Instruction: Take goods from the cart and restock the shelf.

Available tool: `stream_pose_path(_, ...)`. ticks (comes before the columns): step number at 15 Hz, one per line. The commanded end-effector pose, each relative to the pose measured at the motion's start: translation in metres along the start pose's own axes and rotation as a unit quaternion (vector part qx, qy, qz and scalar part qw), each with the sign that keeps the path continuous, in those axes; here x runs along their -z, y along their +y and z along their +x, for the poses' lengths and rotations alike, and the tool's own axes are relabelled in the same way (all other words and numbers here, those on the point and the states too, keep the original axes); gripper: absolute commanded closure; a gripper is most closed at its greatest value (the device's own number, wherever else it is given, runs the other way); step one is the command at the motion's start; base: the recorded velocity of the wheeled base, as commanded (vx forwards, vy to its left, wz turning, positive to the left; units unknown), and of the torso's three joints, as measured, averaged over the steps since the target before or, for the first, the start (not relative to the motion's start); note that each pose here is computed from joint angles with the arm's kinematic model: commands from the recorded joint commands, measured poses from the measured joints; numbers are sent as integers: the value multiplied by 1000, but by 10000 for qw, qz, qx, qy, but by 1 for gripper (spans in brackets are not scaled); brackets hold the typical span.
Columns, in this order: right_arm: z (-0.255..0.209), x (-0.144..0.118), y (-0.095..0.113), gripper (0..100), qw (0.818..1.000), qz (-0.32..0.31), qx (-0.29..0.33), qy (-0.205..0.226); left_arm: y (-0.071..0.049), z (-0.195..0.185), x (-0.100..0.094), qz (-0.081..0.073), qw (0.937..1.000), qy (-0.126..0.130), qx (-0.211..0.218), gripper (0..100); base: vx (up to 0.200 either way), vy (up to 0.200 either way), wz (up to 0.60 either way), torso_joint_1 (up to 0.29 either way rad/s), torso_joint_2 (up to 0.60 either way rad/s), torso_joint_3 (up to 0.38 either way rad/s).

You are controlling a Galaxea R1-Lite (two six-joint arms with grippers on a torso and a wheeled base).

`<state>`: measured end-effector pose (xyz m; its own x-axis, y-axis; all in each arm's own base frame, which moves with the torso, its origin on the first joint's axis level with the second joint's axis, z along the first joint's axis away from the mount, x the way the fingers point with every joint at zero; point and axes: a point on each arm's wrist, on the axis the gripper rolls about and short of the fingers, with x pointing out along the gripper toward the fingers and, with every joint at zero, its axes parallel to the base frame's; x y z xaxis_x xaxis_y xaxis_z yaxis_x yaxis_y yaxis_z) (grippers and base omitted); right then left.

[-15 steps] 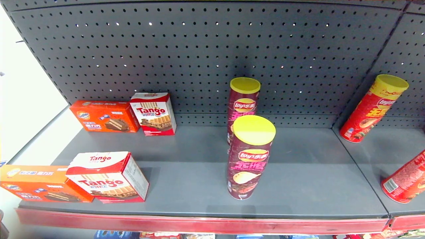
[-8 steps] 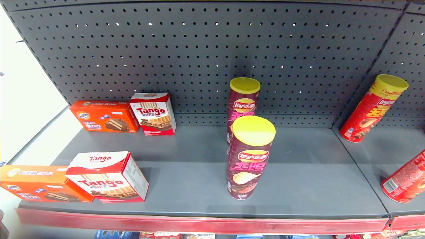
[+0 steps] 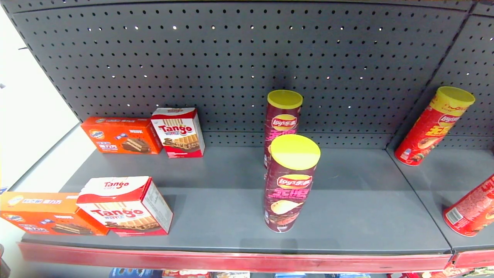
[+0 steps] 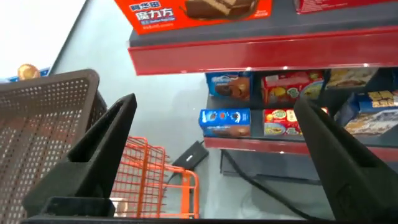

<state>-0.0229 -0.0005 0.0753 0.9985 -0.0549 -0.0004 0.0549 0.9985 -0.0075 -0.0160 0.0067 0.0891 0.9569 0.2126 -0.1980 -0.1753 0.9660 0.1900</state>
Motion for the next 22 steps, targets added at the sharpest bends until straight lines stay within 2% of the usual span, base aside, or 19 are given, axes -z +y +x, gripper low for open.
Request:
stream_pose_path(1,0,0,0,0,10000,-1,2,6,-3,-9,5,-377,9977,-541,155,0,0,0,0,0,0,0)
stream_pose_path(2,0,0,0,0,10000,-1,2,6,-5,-9,5,-413,9947,-654,683,0,0,0,0,0,0,0)
stream_pose_path(4,0,0,0,0,10000,-1,2,6,-7,-7,7,-428,9925,-787,836,0,0,0,0,0,0,0)
stream_pose_path(6,0,0,0,0,10000,-1,2,6,-11,-4,12,-179,9855,-901,1427,0,0,0,0,0,0,0)
stream_pose_path(7,0,0,0,0,10000,6,2,6,-10,-6,12,-153,9830,-1060,1492,0,0,0,0,0,0,0)
stream_pose_path(9,0,0,0,0,10000,-1,2,6,-10,-6,12,-137,9807,-1271,1480,0,0,0,0,0,0,0)
stream_pose_path(11,0,0,0,0,10000,-2,2,13,-10,-6,13,-200,9818,-1210,1450,0,0,0,0,0,0,0)
stream_pose_path(14,0,0,0,0,10000,6,2,6,-10,-6,13,-419,9812,-1176,1469,0,0,0,0,0,0,0)
stream_pose_path(22,0,0,0,0,10000,6,2,13,-10,-6,13,-441,9811,-1173,1472,0,0,0,0,0,0,0)
